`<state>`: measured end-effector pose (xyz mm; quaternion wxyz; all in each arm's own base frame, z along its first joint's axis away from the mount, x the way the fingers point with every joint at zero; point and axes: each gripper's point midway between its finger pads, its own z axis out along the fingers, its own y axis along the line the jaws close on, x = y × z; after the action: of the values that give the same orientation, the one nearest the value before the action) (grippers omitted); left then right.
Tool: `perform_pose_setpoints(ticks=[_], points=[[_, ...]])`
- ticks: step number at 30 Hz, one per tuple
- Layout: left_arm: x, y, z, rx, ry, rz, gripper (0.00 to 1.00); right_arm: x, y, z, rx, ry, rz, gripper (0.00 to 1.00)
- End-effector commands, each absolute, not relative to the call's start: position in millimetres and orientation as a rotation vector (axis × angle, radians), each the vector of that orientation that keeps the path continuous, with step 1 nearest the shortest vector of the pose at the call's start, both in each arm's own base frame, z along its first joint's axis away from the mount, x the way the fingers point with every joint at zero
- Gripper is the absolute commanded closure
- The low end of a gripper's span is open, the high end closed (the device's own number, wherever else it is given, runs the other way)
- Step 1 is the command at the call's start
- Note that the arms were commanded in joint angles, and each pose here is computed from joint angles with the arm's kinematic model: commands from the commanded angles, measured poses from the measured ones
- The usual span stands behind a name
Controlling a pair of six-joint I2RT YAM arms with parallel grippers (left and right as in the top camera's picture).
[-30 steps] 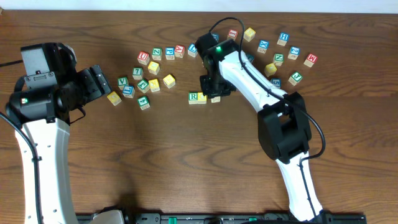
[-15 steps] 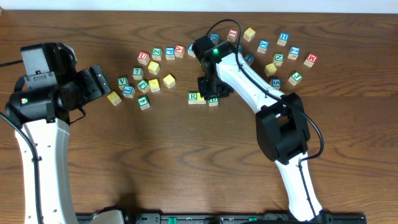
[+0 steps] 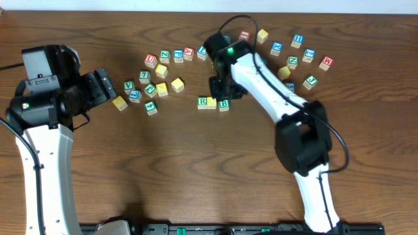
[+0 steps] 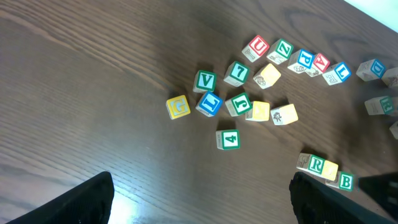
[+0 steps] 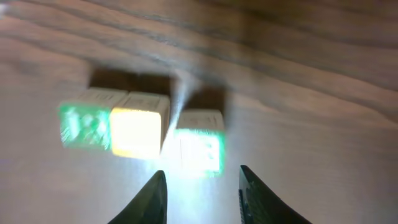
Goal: Spell out ROBOT
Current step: 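Lower the B block onto the table right of the O block, then open the right gripper and release the B block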
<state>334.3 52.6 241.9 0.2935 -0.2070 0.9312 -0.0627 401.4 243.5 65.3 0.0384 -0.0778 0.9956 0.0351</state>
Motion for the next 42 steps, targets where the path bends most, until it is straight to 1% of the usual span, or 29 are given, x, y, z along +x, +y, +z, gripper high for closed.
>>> perform_pose_setpoints(ticks=[1, 3, 5, 9, 11, 14, 26, 42], points=[[335.4, 55.7, 240.5, -0.577, 2.481, -0.159, 0.11, 401.5, 233.0, 103.0, -0.249, 3.0, 0.105, 0.68], [335.4, 55.7, 240.5, -0.577, 2.481, -0.159, 0.11, 394.4, 228.2, 98.2, -0.265, 3.035, 0.076, 0.69], [335.4, 55.7, 240.5, -0.577, 2.481, -0.159, 0.11, 388.2, 224.8, 92.2, -0.311, 3.059, 0.057, 0.73], [335.4, 55.6, 240.5, -0.58, 2.48, -0.161, 0.11, 377.2, 224.9, 79.0, -0.369, 3.089, 0.032, 0.84], [335.4, 55.7, 240.5, -0.601, 2.476, -0.167, 0.11, 372.4, 227.8, 71.9, -0.387, 3.096, 0.026, 0.93], [335.4, 55.6, 240.5, -0.604, 2.475, -0.168, 0.11, 365.5, 231.8, 61.4, -0.413, 3.105, 0.018, 0.99], [335.4, 55.7, 240.5, -0.605, 2.475, -0.168, 0.11, 364.4, 235.4, 21.6, -0.422, 3.077, 0.036, 0.99], [335.4, 55.6, 240.5, -0.604, 2.475, -0.168, 0.11, 373.9, 241.6, 19.6, -0.417, 3.033, 0.067, 0.98]])
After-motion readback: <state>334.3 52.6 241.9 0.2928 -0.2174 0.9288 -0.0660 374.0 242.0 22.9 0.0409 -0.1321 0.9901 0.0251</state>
